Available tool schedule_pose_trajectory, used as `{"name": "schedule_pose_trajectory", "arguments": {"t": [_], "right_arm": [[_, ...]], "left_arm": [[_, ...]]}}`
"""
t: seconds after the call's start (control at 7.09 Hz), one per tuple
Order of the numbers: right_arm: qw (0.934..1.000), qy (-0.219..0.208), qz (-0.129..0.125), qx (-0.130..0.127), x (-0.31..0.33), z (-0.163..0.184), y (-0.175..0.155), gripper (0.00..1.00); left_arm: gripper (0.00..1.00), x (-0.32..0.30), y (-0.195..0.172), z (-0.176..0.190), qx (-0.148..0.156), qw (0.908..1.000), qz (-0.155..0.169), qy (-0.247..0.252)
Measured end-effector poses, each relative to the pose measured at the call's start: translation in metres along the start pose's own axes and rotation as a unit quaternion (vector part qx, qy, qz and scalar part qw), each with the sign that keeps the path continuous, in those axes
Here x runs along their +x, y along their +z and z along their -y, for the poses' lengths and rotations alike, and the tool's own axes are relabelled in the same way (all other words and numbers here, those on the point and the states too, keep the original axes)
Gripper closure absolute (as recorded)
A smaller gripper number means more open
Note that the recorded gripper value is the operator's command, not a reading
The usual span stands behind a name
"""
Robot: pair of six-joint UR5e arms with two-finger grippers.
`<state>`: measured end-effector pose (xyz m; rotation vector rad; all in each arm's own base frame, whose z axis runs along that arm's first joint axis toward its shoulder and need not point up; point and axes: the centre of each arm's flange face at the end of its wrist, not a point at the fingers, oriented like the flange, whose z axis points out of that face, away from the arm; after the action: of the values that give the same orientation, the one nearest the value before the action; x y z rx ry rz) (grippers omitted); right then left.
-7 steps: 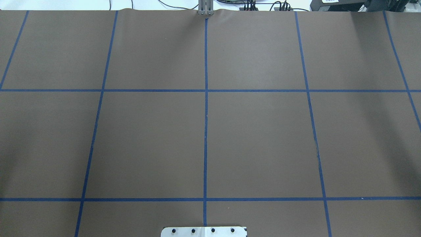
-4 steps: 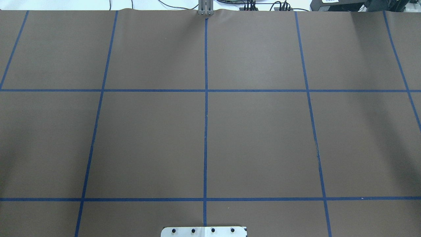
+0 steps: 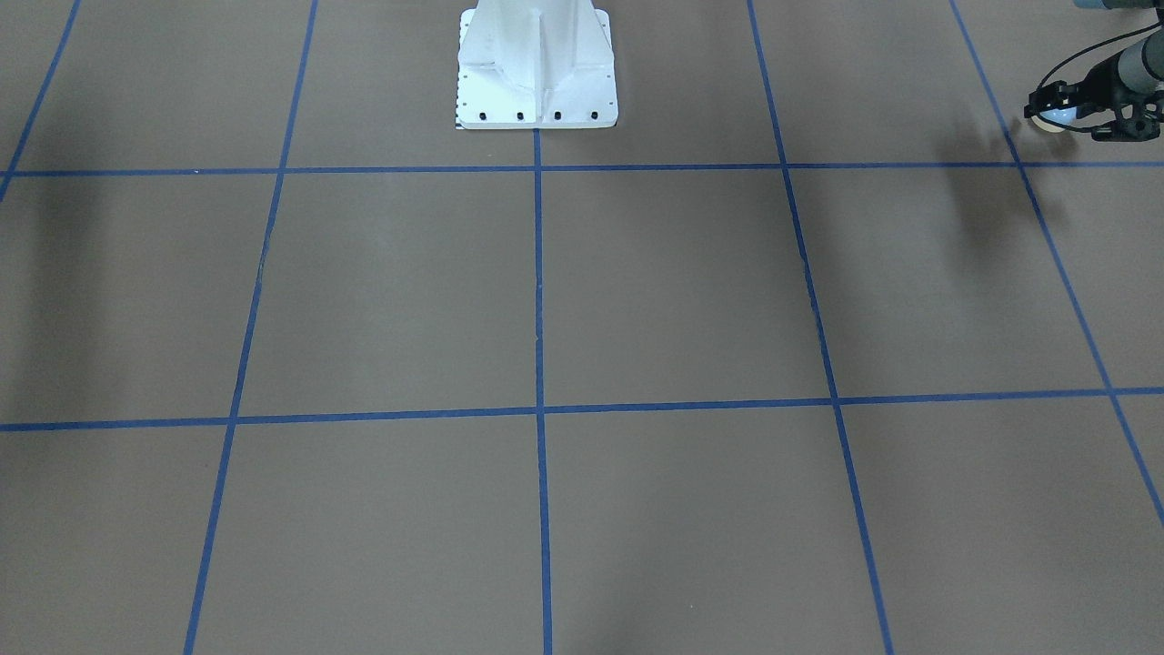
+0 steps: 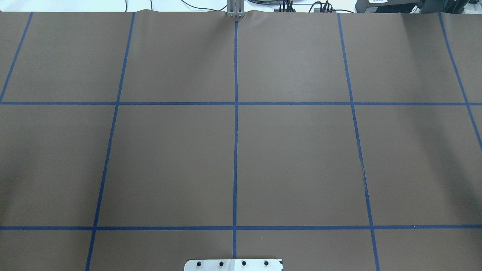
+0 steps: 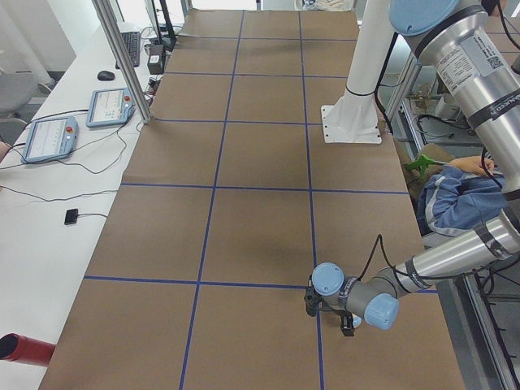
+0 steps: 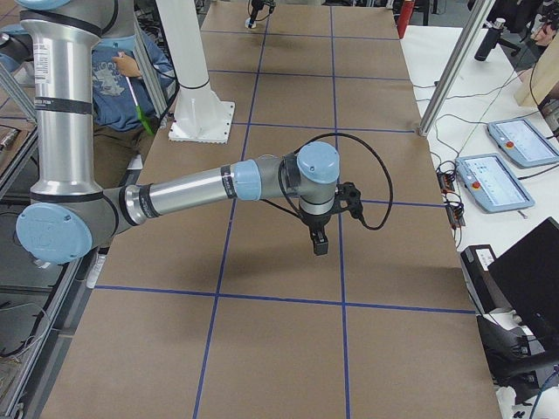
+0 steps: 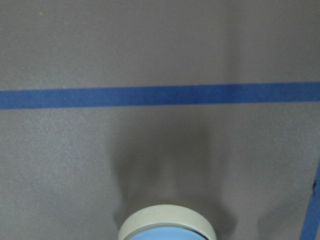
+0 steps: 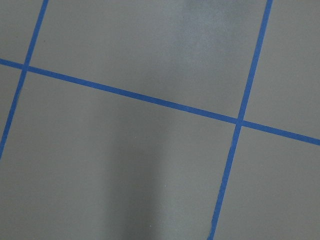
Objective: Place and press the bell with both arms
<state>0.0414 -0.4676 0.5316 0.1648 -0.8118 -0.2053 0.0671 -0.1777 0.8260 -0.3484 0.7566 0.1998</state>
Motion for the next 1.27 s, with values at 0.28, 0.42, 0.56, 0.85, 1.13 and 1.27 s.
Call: {"name": "schedule_pose_trajectory", "arguments": {"t": [0.28, 0.42, 0.56, 0.85, 1.13, 1.27], "right_arm": [[1.0000, -0.001, 0.000, 0.000, -0.0010, -0.0018, -0.0003, 0.00], [1.0000, -0.001, 0.000, 0.000, -0.0013, -0.0022, -0.0002, 0.00], [1.0000, -0.001, 0.000, -0.001, -0.0015, -0.0024, 0.0003, 0.00], [1.0000, -0.001, 0.001, -0.002, -0.0019, -0.0040, 0.0019, 0.00], [1.0000, -0.001, 0.001, -0.003, -0.0020, -0.0047, 0.0026, 0.00], [1.0000, -0.002, 0.001, -0.002, -0.0029, -0.0048, 0.0021, 0.00]], "left_arm": [[0.07, -0.0023, 0.0030, 0.0000, -0.004, 1.0000, 0.003, 0.000], [0.07, -0.0035, 0.0039, -0.0005, -0.005, 1.0000, 0.003, -0.001], [0.20, -0.0048, 0.0048, -0.0012, -0.006, 1.0000, 0.004, -0.001], [0.89, -0.0055, 0.0051, -0.0017, -0.006, 1.0000, 0.004, -0.002], [1.00, -0.0043, 0.0037, -0.0027, 0.000, 1.0000, 0.000, 0.002], [1.00, -0.0010, 0.0010, -0.0035, 0.008, 0.9999, -0.006, 0.009]]}}
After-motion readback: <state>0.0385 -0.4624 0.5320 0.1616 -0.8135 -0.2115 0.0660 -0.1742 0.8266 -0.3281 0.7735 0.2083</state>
